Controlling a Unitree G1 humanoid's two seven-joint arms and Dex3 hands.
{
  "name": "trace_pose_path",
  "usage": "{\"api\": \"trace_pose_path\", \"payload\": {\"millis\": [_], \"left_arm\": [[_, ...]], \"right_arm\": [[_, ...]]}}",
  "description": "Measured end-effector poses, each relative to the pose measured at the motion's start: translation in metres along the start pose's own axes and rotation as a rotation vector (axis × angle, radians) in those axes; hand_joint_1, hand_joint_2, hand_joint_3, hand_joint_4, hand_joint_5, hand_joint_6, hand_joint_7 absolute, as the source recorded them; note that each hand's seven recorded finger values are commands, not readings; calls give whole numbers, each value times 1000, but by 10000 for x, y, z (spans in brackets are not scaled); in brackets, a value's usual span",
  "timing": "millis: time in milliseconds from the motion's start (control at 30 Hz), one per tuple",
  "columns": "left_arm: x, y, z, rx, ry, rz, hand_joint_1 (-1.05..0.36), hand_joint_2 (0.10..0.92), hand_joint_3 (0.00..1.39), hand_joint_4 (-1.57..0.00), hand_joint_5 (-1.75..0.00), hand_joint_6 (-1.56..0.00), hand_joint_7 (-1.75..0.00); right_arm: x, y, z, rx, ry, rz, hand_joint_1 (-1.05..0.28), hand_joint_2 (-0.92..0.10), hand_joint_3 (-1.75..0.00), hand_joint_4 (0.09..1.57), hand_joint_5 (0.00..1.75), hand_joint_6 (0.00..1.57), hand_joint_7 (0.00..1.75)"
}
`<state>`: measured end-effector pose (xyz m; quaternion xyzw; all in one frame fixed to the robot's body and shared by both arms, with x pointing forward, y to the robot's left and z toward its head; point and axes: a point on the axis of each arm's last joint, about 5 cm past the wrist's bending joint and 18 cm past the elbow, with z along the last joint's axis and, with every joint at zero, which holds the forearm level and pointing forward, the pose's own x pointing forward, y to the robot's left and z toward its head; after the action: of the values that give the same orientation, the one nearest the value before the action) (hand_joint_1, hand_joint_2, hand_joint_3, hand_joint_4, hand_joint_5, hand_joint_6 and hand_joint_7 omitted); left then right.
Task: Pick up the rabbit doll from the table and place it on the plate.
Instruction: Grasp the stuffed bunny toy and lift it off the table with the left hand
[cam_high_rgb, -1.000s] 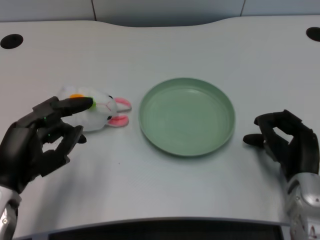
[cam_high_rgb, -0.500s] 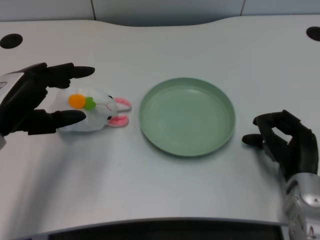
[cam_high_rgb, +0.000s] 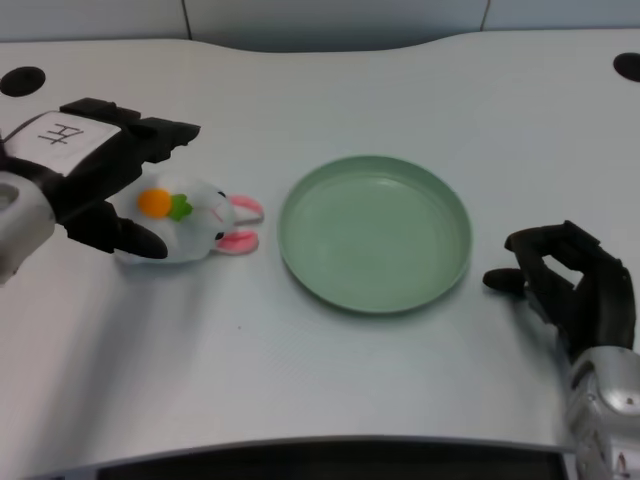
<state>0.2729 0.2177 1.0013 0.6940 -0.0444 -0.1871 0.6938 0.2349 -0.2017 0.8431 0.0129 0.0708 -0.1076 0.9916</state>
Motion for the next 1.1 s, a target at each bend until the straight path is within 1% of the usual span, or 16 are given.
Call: {"api": "trace_pose_path", "payload": {"millis": [33,133,233,333,433,500,600,733,833,1100], "left_arm": [[37,-9,-2,17,12,-23,-938,921,36,1,-9,-51,-8],[153,-43,8,38,29,-79,-968,920,29,1,0,-55,-13],[208,-61,22,41,27,-103,-971,921,27,1,1,-54,-12],[313,-77,25,52,40,-120,-996,914,20,1,1,-44,-6],[456,-193,28,52,73,-170,-1002,910,14,1,1,-31,-1],[517,-267,39,62,76,-187,-1004,910,12,1,1,-33,-3],[605,-366,38,106,82,-188,-1004,906,8,1,1,-43,-8],[677,-459,36,184,85,-182,-1010,900,3,-12,-6,-61,-15],[708,-539,35,282,83,-178,-980,868,0,-35,-20,-90,-25],[759,-620,43,457,65,-141,-939,853,0,-46,-31,-104,-21]], "right_arm": [[-1,1,1,0,-1,1,-752,-921,-150,846,892,796,1231],[-8,8,-5,2,1,3,-750,-921,-151,848,894,792,1228],[-11,10,-6,3,2,3,-751,-921,-152,848,894,793,1228],[-19,-3,-12,2,9,-2,-756,-921,-149,851,894,797,1230],[-23,9,-3,4,11,1,-754,-921,-147,853,894,801,1230],[-25,12,1,7,8,2,-756,-921,-150,857,896,800,1226],[-29,8,-3,6,9,2,-755,-921,-157,855,895,799,1223],[-30,6,-4,5,9,4,-757,-921,-165,847,891,797,1223],[-30,6,-4,5,9,6,-763,-921,-163,857,896,802,1224],[-33,4,-6,5,10,6,-751,-921,-162,856,891,803,1225]]}}
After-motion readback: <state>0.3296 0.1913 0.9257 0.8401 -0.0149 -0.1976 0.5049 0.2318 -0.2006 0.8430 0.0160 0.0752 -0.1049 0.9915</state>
